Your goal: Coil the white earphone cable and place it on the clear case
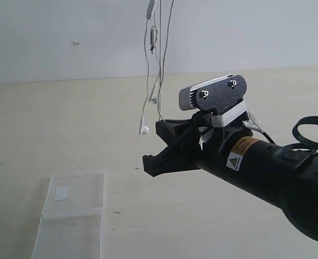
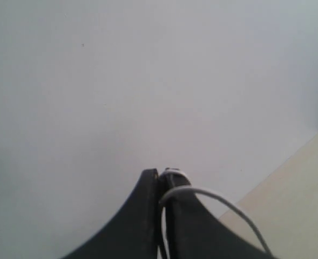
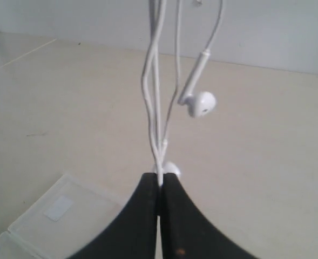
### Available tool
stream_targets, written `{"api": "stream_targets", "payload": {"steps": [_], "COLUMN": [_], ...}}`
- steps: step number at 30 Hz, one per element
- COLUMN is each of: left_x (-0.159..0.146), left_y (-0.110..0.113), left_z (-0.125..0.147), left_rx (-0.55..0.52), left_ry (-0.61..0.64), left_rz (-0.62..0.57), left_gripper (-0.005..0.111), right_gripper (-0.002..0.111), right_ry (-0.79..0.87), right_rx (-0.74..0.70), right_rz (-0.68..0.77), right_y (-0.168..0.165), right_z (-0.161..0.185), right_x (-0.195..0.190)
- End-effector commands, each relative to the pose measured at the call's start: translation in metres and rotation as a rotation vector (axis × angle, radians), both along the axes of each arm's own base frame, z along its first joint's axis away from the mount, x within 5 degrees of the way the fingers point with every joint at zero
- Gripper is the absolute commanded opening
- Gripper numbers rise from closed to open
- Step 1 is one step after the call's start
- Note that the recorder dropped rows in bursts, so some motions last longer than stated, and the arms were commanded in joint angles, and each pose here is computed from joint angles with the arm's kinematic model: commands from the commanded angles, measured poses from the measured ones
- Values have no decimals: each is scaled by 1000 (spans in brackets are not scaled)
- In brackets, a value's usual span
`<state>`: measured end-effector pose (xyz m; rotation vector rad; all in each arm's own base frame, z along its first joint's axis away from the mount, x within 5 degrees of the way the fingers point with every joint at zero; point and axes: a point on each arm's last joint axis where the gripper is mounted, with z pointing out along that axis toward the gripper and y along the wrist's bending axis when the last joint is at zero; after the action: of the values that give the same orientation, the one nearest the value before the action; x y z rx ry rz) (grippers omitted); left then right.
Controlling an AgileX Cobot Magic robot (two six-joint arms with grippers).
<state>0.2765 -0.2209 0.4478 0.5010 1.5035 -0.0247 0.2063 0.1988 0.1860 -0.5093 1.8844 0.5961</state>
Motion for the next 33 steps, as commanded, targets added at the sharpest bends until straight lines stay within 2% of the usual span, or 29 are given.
{"api": "stream_targets", "payload": {"steps": [1,4,10,12,24,33], "left_x": [-7,-7,-6,-6,-5,-4], "left_y": [4,4,4,5,8,11], "left_z": [12,12,12,12,10,10], "left_rx": [-28,-28,-24,-13,6,8], "left_ry": [-32,-32,-32,-35,-30,-24], "left_rz": [-9,-9,-5,-1,44,72], "left_gripper": [0,0,0,0,0,0], "right_gripper": [0,8,46,53,55,55], "right_ry": [22,35,47,68,220,225], "right_rx": [-25,-28,-19,5,-107,-121], "right_rz": [-7,-7,-11,-30,-18,39], "right_y": [-2,-1,0,-1,-6,-28], "right_z": [-7,-6,-6,-6,-16,36], "right_x": [0,0,1,1,-7,-36]}}
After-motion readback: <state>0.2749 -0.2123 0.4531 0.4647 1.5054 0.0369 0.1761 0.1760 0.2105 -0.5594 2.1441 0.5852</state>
